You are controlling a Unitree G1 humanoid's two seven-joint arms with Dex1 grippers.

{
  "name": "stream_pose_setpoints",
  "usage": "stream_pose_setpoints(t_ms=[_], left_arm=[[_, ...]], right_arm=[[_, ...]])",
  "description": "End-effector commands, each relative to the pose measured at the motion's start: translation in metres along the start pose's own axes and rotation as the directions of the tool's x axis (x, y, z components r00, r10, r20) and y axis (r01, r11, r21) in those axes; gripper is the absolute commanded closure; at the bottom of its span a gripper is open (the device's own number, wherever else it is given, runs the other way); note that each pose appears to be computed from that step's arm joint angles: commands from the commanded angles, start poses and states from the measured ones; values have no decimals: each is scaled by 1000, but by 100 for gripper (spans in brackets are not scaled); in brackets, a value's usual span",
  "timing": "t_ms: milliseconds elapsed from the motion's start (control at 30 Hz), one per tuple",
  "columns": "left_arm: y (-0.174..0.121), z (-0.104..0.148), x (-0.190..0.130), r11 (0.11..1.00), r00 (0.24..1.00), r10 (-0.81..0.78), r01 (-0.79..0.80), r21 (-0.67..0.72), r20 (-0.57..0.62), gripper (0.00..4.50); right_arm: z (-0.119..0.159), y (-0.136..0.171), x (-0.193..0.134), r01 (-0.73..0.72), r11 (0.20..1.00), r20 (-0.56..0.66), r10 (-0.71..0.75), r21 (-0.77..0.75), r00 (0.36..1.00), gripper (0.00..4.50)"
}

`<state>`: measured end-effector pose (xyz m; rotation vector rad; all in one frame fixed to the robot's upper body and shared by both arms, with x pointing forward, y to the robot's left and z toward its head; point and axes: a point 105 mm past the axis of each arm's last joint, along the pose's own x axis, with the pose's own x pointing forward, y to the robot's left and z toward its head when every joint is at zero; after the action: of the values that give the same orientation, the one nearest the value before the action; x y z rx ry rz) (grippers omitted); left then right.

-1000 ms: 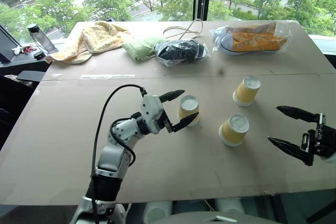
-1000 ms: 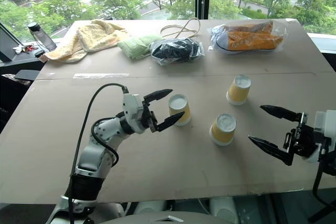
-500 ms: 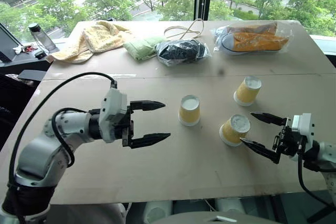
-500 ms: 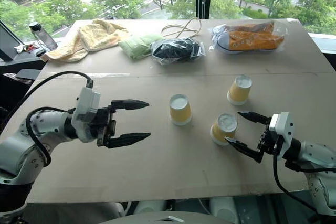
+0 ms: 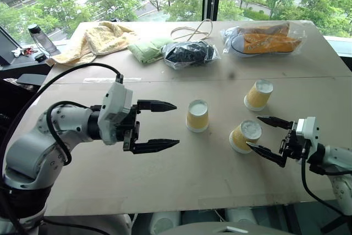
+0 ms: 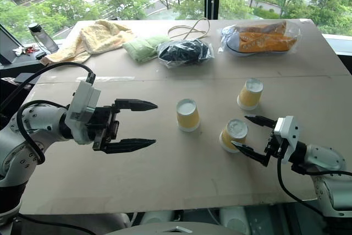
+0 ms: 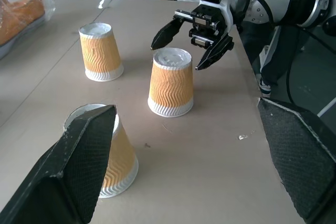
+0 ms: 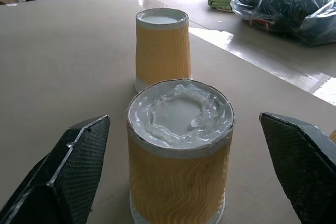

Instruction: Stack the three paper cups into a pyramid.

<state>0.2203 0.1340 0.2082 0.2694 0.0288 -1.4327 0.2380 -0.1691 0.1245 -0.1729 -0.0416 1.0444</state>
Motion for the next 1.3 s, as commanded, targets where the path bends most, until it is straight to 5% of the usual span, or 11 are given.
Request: stream_pose_setpoints(t_ms=[33, 267, 400, 500, 800, 1300], left_arm=[[-3, 12, 1, 1000, 999, -4, 4, 13, 35, 9], [-5, 13, 1, 1000, 999, -7, 7, -7, 35, 9], [-5, 12, 0, 1000, 1000, -2, 2, -14, 28, 0], [-6, 12, -1, 1000, 1000, -3, 4, -19, 25, 0], [-6, -4, -16, 995, 997, 73, -73, -75, -6, 0], [-12, -22, -33, 976, 981, 193, -194, -97, -16, 0]], right_arm=[[5, 3, 2, -30, 1000, 27, 30, -5, 999, 0], [3, 7, 6, -56, 998, 30, 55, 20, 998, 0], [1, 9, 8, -71, 997, 31, 70, 32, 997, 189], [1, 9, 9, -72, 997, 33, 71, 34, 997, 241], [20, -9, 36, -54, 999, 106, 54, -6, 993, 241], [13, -29, 87, -147, 989, 35, 147, 14, 989, 241]])
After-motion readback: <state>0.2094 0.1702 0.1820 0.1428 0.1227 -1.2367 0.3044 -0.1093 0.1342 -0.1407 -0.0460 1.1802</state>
